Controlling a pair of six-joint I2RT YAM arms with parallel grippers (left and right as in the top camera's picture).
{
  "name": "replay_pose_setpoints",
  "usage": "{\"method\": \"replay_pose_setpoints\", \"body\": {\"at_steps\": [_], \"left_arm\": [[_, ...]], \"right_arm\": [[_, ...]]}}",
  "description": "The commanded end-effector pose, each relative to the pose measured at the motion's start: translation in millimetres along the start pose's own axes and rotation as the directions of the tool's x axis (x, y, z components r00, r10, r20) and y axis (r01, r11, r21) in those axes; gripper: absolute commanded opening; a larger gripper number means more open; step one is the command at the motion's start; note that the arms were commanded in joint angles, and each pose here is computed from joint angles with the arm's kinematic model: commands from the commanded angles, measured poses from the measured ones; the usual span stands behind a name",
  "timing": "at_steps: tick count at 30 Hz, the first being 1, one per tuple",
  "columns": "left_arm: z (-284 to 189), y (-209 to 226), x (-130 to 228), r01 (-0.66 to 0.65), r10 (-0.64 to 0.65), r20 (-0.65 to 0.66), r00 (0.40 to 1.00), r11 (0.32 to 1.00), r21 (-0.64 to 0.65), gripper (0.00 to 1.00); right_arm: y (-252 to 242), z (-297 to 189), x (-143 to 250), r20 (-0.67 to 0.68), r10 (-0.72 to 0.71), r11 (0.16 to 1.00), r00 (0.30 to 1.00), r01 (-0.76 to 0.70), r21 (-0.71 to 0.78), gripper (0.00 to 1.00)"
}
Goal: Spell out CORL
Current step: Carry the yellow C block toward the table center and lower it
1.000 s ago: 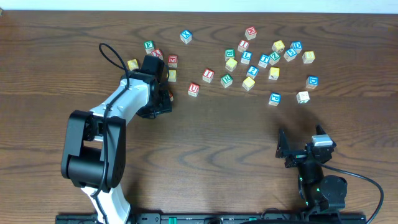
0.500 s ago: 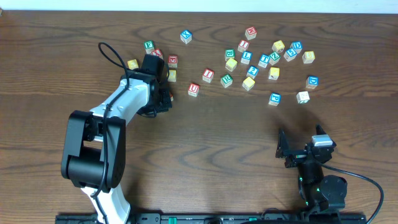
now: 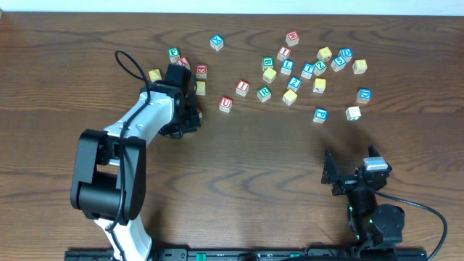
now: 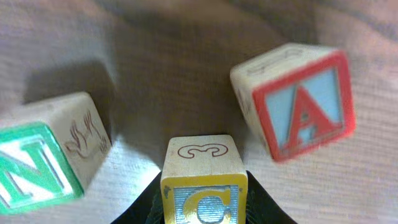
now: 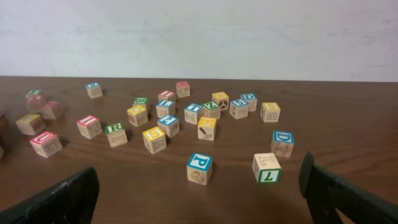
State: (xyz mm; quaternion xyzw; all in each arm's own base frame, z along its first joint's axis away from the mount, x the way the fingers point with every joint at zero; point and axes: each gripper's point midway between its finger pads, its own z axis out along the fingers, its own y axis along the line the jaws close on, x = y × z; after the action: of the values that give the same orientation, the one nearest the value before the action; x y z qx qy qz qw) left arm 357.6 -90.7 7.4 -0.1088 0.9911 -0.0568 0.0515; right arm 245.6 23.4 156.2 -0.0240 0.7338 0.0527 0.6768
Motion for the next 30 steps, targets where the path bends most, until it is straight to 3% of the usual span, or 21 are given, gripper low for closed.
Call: {"method": "replay_pose_setpoints", "body": {"at_steps": [1, 8, 18, 30], "left_arm": [[-32, -10, -5, -0.004, 0.002, 0.057, 0.998, 0.999, 0.048, 0.12], [-90, -17, 3, -0.067, 0.055, 0.149, 0.987, 0.995, 0.075, 0.08], [-92, -52, 49, -0.263, 0.284, 0.182, 0.941, 0.956, -0.134, 0.08], [-50, -43, 89, -0.172, 0.184, 0.105, 0.977, 0.978, -0.116, 0.08]], "right_arm": [[-1, 0, 1, -0.001, 0.008, 1.0, 1.0, -0.008, 0.002, 0.99], [-1, 0, 1, -0.001, 0.007, 1.0, 1.0, -0.007, 0.002, 0.99], [-1, 0, 1, -0.001, 0.007, 1.0, 1.0, -0.007, 0.002, 0.99], [-1, 0, 0, 0.0, 0.008, 1.0, 1.0, -0.008, 0.002, 0.99]]}}
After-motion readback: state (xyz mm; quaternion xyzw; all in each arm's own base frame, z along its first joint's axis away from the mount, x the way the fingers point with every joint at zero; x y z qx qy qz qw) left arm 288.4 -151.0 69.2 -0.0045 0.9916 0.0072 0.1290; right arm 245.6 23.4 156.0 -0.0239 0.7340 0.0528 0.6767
